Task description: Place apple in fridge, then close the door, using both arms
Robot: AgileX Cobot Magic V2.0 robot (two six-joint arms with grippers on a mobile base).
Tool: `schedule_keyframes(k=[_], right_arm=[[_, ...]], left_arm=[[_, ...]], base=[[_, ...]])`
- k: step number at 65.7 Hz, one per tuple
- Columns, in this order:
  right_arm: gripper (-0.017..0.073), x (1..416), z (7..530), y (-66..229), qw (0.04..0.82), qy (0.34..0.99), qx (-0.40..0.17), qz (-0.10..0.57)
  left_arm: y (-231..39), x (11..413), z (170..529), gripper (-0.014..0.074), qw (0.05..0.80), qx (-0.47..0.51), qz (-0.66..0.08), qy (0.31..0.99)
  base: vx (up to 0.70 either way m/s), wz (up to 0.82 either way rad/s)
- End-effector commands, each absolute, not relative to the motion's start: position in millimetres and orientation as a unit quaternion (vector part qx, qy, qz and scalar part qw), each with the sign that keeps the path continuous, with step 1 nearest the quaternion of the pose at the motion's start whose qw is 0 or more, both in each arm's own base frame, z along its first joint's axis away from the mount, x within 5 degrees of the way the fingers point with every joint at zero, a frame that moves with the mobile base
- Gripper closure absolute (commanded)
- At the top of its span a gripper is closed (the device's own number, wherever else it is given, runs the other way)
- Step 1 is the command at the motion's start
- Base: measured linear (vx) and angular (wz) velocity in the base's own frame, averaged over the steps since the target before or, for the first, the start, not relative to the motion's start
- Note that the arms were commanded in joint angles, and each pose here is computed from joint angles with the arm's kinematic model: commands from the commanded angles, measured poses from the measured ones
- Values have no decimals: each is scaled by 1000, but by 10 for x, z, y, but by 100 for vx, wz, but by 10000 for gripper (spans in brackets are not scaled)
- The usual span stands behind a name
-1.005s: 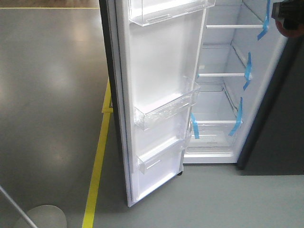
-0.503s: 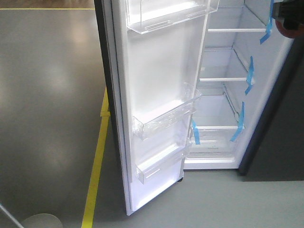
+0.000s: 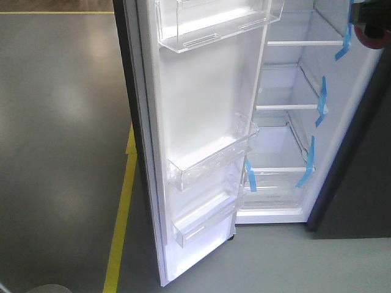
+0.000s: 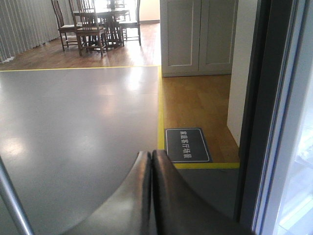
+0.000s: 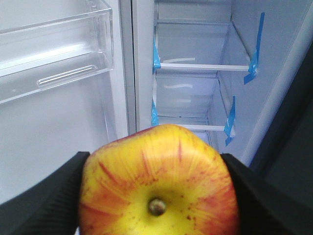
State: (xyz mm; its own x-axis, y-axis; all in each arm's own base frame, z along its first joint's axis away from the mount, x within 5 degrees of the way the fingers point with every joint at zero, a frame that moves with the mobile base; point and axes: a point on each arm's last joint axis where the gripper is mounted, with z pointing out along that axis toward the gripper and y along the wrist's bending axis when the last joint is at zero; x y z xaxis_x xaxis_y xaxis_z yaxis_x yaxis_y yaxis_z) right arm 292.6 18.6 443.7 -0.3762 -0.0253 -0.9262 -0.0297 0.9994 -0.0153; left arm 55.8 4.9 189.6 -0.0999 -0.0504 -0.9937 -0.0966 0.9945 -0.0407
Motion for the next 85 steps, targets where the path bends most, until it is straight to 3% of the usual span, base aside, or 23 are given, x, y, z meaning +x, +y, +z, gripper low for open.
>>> schedule_keyframes(k=[1, 85], right_arm=[[391, 2835, 4688, 181, 615, 788, -21, 1], [391, 2835, 4688, 181, 615, 788, -21, 1]], left_arm=[[49, 545, 2028, 599, 706, -50, 16, 706], [49, 545, 2028, 599, 706, -50, 16, 706]], base=[[6, -2], [5, -1]])
